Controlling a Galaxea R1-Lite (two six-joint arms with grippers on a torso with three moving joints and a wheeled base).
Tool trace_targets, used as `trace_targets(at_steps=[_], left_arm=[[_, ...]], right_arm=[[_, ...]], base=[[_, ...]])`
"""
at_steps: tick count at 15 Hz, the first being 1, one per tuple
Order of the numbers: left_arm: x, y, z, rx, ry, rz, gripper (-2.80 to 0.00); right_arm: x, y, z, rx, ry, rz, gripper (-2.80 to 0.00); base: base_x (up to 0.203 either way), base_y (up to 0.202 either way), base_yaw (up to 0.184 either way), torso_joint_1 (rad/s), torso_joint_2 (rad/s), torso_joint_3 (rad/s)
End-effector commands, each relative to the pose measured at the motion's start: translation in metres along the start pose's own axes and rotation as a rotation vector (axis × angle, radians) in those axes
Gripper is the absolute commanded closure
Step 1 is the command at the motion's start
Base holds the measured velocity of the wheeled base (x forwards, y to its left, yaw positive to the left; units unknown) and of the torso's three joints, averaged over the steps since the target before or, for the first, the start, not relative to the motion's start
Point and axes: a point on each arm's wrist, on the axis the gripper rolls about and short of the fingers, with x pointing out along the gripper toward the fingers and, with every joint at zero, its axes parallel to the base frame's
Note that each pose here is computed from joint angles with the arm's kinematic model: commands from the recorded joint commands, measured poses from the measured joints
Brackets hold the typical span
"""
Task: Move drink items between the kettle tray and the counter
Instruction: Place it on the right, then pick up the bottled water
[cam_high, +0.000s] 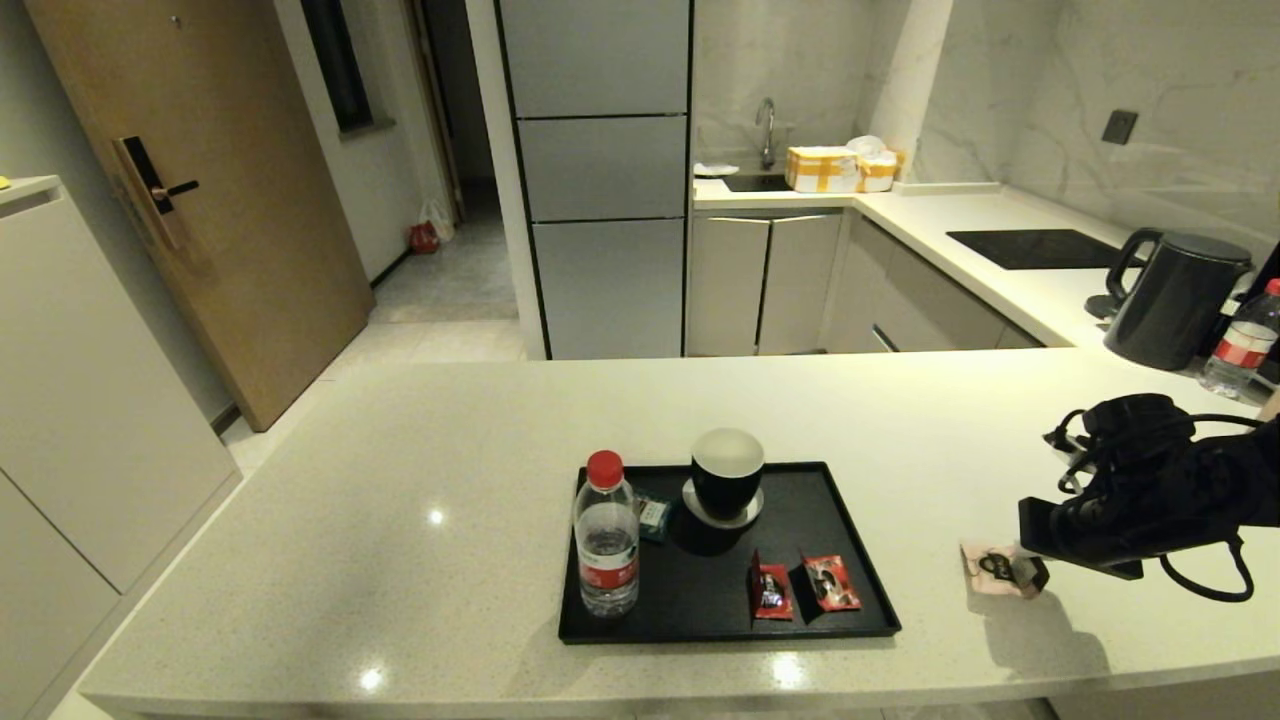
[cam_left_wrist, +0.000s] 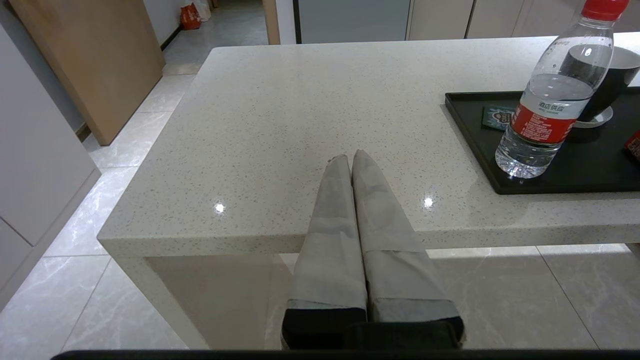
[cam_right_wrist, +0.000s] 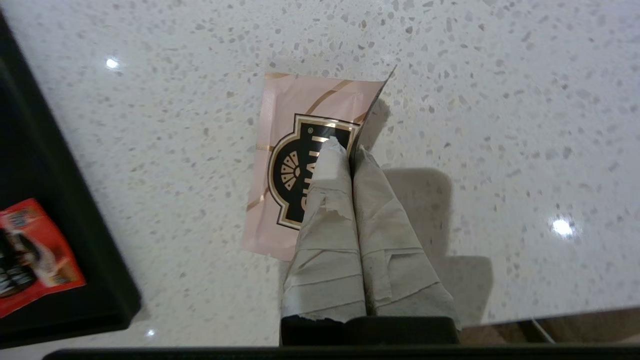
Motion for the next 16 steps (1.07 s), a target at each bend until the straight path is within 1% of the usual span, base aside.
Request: trace_targets(at_steps=[1,2,5,8,9,12,14,16], left_arm=[[0.0,0.0,0.0,0.0,-0.002,0.001,0.0],[0.0,0.0,0.0,0.0,-0.002,0.001,0.0],[0.0,0.0,0.0,0.0,-0.002,0.001,0.0],[0.0,0.0,0.0,0.0,-0.002,0.001,0.0],[0.0,0.0,0.0,0.0,-0.002,0.002,0.0],[0.0,0.0,0.0,0.0,-0.002,0.001,0.0],[0.0,0.0,0.0,0.0,-0.002,0.001,0.0],[0.0,0.0,0.0,0.0,-0.002,0.001,0.0]], right_arm=[[0.019,0.002,-0.005,-0.013,0.037,0.002,0.0],[0.023,0.004,-0.005,-0.021,0.031,0.004,-2.8],[0.019,0.006,-0.006,-0.02,0.014,0.009,-2.8],[0.008,0.008,-0.006,-0.023,0.001,0.012,-2.8],[-0.002,0.009,-0.006,-0.027,-0.018,0.016,-2.8],[-0.061,0.015,-0.008,-0.041,-0.119,0.038,-2.8],[-0.101,0.019,-0.016,-0.048,-0.159,0.056,-2.8],[-0.143,0.023,-0.031,-0.057,-0.189,0.08,-2.8]], base=[[0.0,0.0,0.0,0.0,0.0,0.0],[0.0,0.0,0.0,0.0,0.0,0.0],[0.0,0.0,0.0,0.0,0.0,0.0],[0.0,0.0,0.0,0.0,0.0,0.0],[0.0,0.0,0.0,0.0,0.0,0.0],[0.0,0.0,0.0,0.0,0.0,0.0],[0.0,0.0,0.0,0.0,0.0,0.0],[0.0,0.0,0.0,0.0,0.0,0.0]])
